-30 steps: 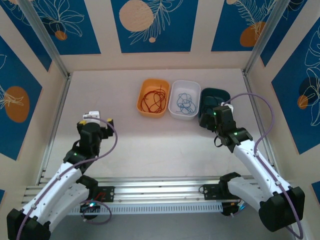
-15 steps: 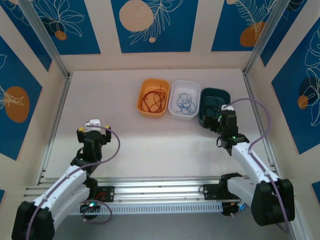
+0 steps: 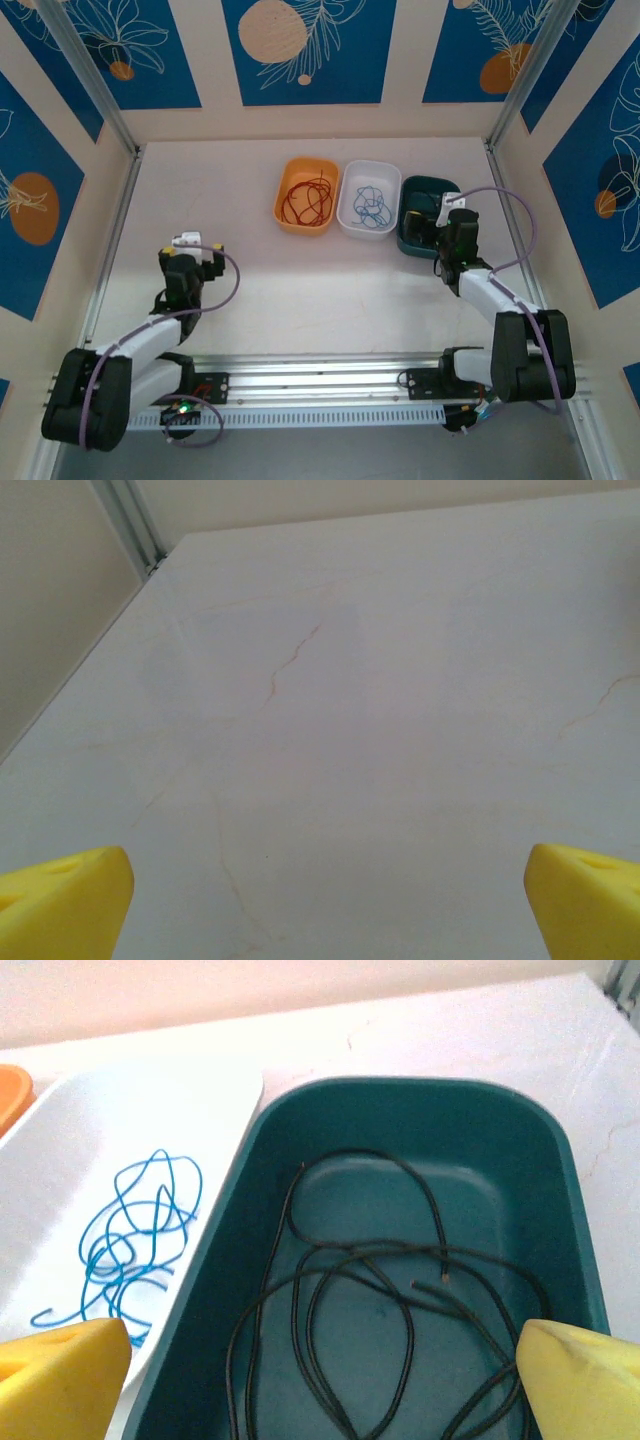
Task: Untangle the cables
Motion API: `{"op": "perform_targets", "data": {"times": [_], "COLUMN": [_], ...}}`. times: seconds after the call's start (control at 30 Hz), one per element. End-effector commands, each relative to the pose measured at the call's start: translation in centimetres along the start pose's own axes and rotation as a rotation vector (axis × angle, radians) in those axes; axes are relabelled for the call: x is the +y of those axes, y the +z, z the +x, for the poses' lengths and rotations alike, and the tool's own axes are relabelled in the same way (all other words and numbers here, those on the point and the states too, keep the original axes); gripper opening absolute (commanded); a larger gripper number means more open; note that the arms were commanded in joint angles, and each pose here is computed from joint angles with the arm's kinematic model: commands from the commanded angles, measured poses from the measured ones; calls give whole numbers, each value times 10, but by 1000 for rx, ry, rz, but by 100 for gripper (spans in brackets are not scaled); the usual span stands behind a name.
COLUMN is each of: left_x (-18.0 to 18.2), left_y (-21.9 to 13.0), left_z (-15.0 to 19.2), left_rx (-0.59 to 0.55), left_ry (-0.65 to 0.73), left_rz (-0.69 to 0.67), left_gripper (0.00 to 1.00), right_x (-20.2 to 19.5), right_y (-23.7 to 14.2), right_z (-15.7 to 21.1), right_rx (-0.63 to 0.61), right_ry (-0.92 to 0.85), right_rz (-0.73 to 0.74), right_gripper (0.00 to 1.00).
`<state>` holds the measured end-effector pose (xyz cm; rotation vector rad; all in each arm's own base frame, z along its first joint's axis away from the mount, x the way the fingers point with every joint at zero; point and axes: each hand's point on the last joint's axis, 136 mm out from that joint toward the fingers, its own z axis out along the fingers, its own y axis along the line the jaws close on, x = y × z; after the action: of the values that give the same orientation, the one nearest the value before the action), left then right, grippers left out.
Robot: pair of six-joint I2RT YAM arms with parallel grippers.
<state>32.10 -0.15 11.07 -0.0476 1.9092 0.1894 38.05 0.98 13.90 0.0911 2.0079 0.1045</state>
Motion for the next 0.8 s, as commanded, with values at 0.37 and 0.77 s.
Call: {"op": "perform_targets", "data": {"times": [0.37,0.77], "left_x": [-18,-15], "left_y": [25,44], "left_z": [-32,-21], "left_rx": [-144,-160], "left_ry": [-7,-20], "left_rz": [121,127], "left_gripper": [100,100], "right_x": [-10,0], "right_y": [0,-13], "right_z": [-23,0], "right_rx": [-125,-105], "right_ry": [-27,0], "right_rz": [-31,-93], "right_gripper": [99,99]}}
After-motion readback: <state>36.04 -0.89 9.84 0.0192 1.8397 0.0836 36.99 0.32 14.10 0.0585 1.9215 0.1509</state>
